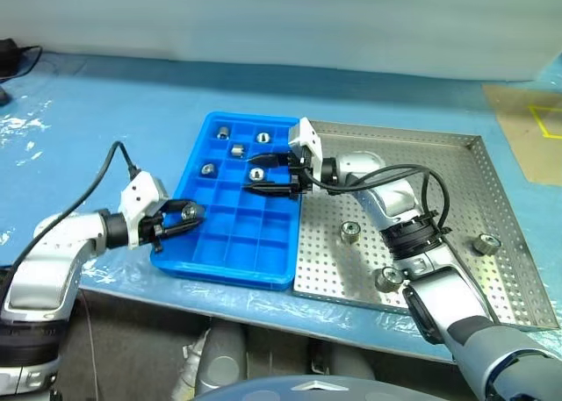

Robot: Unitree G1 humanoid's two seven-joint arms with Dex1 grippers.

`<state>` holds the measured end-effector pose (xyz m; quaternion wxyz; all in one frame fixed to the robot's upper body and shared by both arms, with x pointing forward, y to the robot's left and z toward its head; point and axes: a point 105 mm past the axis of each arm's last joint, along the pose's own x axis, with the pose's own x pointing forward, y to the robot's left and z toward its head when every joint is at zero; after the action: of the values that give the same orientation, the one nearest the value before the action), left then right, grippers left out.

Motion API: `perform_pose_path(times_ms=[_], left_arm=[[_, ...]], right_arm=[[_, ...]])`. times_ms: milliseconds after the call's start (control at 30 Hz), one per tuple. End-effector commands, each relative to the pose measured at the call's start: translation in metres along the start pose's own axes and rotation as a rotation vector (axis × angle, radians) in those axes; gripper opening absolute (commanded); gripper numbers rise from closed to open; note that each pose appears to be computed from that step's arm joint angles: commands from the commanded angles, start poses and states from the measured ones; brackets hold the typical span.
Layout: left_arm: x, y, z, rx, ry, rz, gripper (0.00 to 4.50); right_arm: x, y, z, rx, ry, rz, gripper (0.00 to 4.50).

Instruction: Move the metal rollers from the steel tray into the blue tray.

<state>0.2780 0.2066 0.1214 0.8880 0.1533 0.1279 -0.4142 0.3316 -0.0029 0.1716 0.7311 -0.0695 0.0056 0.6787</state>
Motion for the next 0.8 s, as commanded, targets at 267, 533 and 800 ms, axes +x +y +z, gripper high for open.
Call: perform_pose_path(times_ms=[267, 533, 800], left_arm=[[0.008, 0.018, 0.008, 0.01, -0.08, 0.115, 1.77], [0.021, 0.013, 0.0, 0.018, -0.044, 0.027, 1.77], [0.024, 0.02, 0.002, 0.043, -0.024, 0.008, 3.73]], right_arm=[[-0.003, -0.001, 0.005, -0.043, -0.005, -0.01, 3.3], [-0.009, -0.001, 0.003, -0.042, -0.004, -0.049, 3.3], [-0.014, -0.002, 0.001, -0.037, -0.009, -0.093, 3.3]])
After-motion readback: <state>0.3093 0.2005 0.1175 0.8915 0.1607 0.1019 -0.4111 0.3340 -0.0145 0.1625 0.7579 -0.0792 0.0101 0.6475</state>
